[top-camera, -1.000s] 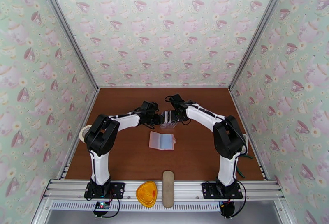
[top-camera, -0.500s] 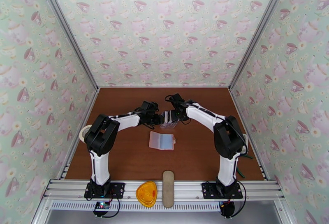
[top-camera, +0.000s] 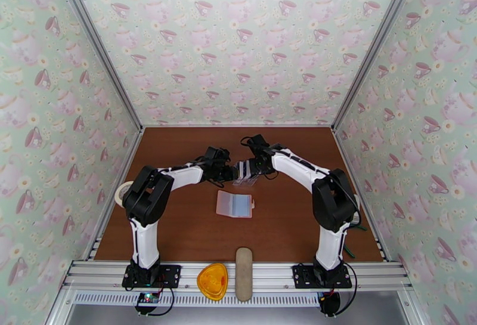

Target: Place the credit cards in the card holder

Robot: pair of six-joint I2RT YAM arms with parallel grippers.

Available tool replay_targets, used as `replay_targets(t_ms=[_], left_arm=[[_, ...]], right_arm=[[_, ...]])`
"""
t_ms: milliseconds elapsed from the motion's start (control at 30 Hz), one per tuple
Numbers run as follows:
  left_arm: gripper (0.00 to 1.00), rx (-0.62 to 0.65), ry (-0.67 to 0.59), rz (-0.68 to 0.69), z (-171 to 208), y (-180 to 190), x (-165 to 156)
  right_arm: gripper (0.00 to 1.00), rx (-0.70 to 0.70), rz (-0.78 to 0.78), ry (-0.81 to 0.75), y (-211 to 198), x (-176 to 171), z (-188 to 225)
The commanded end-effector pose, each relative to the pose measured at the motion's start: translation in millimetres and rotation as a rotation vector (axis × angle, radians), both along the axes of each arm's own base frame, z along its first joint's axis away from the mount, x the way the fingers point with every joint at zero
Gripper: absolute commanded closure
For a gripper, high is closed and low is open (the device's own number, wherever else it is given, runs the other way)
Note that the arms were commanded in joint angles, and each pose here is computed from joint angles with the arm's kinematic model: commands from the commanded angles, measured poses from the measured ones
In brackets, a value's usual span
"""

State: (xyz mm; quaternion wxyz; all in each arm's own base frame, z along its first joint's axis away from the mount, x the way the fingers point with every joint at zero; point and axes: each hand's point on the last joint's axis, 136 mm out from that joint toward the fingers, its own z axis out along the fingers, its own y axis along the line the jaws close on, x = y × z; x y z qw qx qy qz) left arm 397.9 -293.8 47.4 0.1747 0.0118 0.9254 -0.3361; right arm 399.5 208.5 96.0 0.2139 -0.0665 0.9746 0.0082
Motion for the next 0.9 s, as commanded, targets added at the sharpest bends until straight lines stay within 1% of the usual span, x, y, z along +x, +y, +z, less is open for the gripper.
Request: replay_targets(t_ms=[0, 67, 100, 133, 200, 533, 867], left_arm=[[0.62, 0.056, 0.076, 0.023, -25, 15, -13], [0.62, 0.054, 0.077, 0.023, -26, 15, -12], [0.62, 0.053, 0.079, 0.021, -26, 14, -13], [0.62, 0.052, 0.079, 0.022, -26, 14, -13], [0.62, 0.051, 0.079, 0.023, -26, 14, -12], [0.62, 0.05, 0.078, 0.025, -25, 14, -11], [0.62, 0.054, 0.082, 0.026, -27, 16, -12]], right_arm=[[0.62, -0.032, -0.015, -0.009, -15, -1, 14], [0.58, 0.037, 0.015, -0.006, -3, -3, 16], [0.54, 0.079, 0.028, -0.008, 3, -5, 18], [0.51, 0.104, 0.035, -0.006, 7, -5, 19], [0.48, 0.124, 0.042, 0.004, 12, -7, 18], [0.47, 0.115, 0.055, 0.06, 13, -12, -7], [0.47, 0.103, 0.055, 0.082, 10, -18, -18]])
